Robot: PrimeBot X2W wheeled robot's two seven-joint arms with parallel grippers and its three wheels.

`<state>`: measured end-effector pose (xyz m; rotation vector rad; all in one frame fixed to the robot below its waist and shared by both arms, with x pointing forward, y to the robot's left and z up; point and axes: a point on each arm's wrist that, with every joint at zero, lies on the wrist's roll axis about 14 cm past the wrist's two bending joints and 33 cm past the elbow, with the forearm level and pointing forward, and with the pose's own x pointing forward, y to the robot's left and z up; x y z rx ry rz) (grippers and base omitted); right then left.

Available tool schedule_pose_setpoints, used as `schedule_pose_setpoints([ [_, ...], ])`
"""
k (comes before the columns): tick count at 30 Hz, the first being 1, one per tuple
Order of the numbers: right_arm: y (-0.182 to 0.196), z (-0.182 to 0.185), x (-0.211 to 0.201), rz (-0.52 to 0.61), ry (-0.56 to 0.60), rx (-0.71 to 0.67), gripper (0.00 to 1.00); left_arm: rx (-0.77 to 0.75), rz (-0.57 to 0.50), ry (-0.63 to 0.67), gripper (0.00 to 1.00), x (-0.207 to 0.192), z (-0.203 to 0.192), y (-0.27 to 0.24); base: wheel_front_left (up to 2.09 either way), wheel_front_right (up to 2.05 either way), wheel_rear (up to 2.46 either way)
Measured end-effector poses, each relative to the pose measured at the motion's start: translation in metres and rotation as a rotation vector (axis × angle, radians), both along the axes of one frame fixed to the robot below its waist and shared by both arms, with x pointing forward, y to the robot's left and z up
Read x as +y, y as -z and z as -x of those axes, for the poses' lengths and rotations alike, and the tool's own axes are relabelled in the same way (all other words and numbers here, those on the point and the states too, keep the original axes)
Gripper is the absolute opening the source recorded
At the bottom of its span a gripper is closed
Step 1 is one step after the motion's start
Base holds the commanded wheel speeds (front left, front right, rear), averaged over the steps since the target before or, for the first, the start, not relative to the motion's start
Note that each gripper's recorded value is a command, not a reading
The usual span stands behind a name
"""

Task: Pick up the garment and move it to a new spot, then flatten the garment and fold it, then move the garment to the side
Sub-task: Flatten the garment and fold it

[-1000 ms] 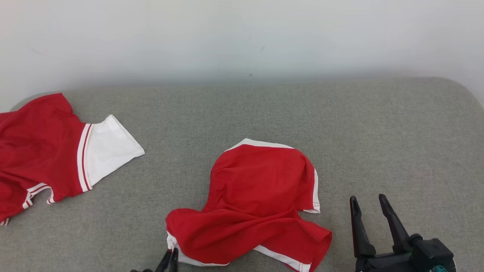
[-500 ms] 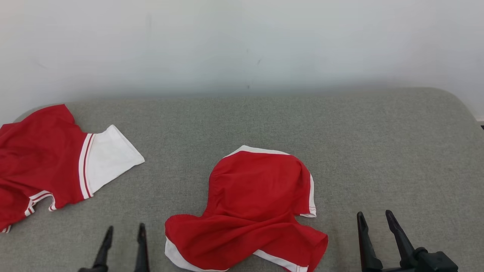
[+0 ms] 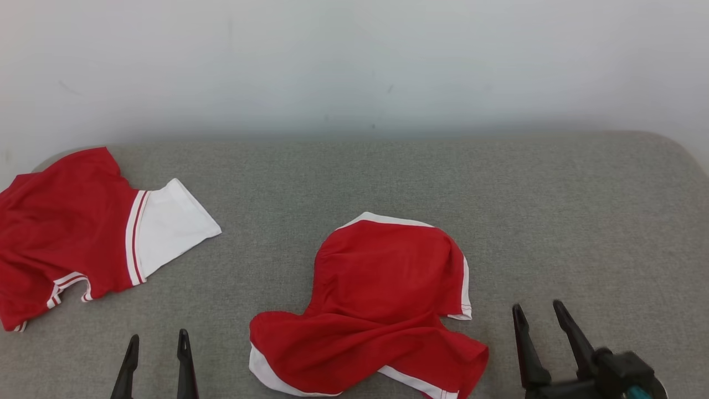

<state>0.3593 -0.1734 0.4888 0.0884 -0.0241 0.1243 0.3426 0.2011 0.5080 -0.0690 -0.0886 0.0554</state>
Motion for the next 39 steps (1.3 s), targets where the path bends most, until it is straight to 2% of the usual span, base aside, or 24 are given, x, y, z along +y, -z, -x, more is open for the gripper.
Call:
schedule_pose_setpoints([
  [9,-0.015,-0.063,0.020,0.081,-0.121,-0.016,1.00,0.005,-0.011,-0.003,1.00,0.003,0.001,0.002,0.00,0.00,0.00],
  [17,0.003,-0.110,0.042,0.106,-0.186,0.135,1.00,0.015,-0.003,-0.028,1.00,0.009,0.005,0.005,0.00,0.00,0.00],
  [26,0.051,-0.120,0.055,0.139,-0.222,0.348,1.00,0.040,0.000,-0.061,1.00,0.020,0.010,0.012,0.00,0.00,0.00],
  [27,0.063,-0.116,0.057,0.143,-0.228,0.404,0.44,0.046,0.000,-0.066,1.00,0.022,0.010,0.014,0.00,0.00,0.00],
  [28,0.073,-0.112,0.060,0.146,-0.237,0.452,0.00,0.051,0.000,-0.069,1.00,0.022,0.011,0.015,0.00,0.00,0.00],
  [31,0.069,-0.118,0.063,0.137,-0.245,0.424,0.00,0.058,0.001,-0.073,1.00,0.024,0.010,0.017,0.00,0.00,0.00],
  [39,-0.015,-0.163,0.044,0.183,-0.212,0.138,0.00,0.045,0.007,-0.055,1.00,0.018,0.005,0.014,0.00,0.00,0.00],
])
